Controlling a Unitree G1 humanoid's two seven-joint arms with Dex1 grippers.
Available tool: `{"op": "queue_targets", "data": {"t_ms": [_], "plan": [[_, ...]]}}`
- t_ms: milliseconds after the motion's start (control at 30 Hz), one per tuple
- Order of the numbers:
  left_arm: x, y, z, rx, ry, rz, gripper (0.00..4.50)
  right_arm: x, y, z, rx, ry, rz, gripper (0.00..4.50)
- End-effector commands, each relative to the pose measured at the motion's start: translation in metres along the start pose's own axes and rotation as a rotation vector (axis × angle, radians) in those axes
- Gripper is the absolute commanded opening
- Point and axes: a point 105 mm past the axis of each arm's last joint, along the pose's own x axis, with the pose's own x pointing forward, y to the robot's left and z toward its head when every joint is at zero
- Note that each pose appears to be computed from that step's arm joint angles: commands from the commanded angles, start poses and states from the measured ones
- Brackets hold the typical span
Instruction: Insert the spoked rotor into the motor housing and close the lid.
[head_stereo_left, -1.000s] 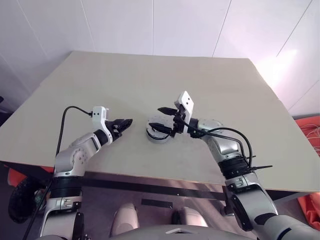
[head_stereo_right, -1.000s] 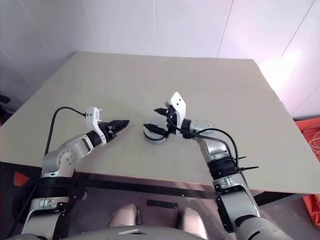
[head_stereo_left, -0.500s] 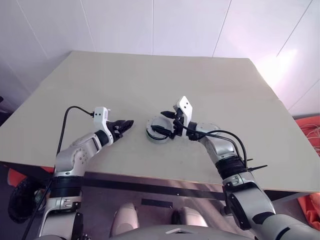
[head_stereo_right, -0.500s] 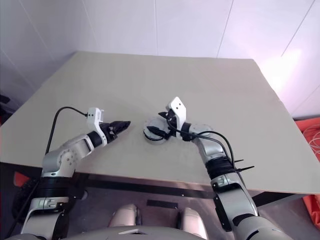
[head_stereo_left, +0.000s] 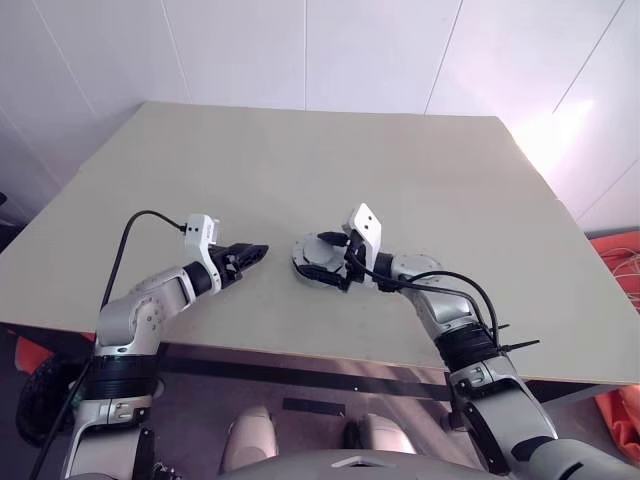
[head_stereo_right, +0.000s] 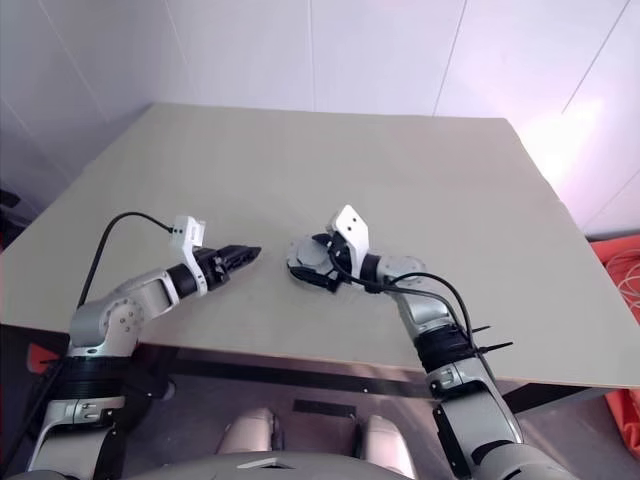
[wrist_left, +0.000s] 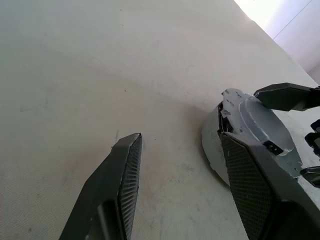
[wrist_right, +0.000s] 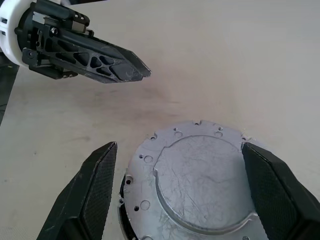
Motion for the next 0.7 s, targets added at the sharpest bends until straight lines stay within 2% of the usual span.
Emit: {"op": "queue_targets", "data": {"t_ms": [33, 400, 667, 700], "plan": [[-0.002, -0.008, 0.011, 0.037, -0.025, -0.033, 2.67, 0.003, -0.008, 0.007, -0.023, -0.024, -0.043, 4.48], [-0.001, -0.008, 0.010, 0.041, -0.029, -0.027, 2.67, 0.001, -0.014, 0.009, -0.071, -0.032, -0.070, 4.48], [-0.002, -0.006, 0.011, 0.047, -0.034, -0.016, 2.67, -0.001, -0.014, -0.001, -0.080, -0.009, -0.078, 4.48], [-0.002, -0.005, 0.012, 0.048, -0.035, -0.013, 2.67, -0.001, -0.015, -0.002, -0.081, -0.006, -0.081, 4.30]]}}
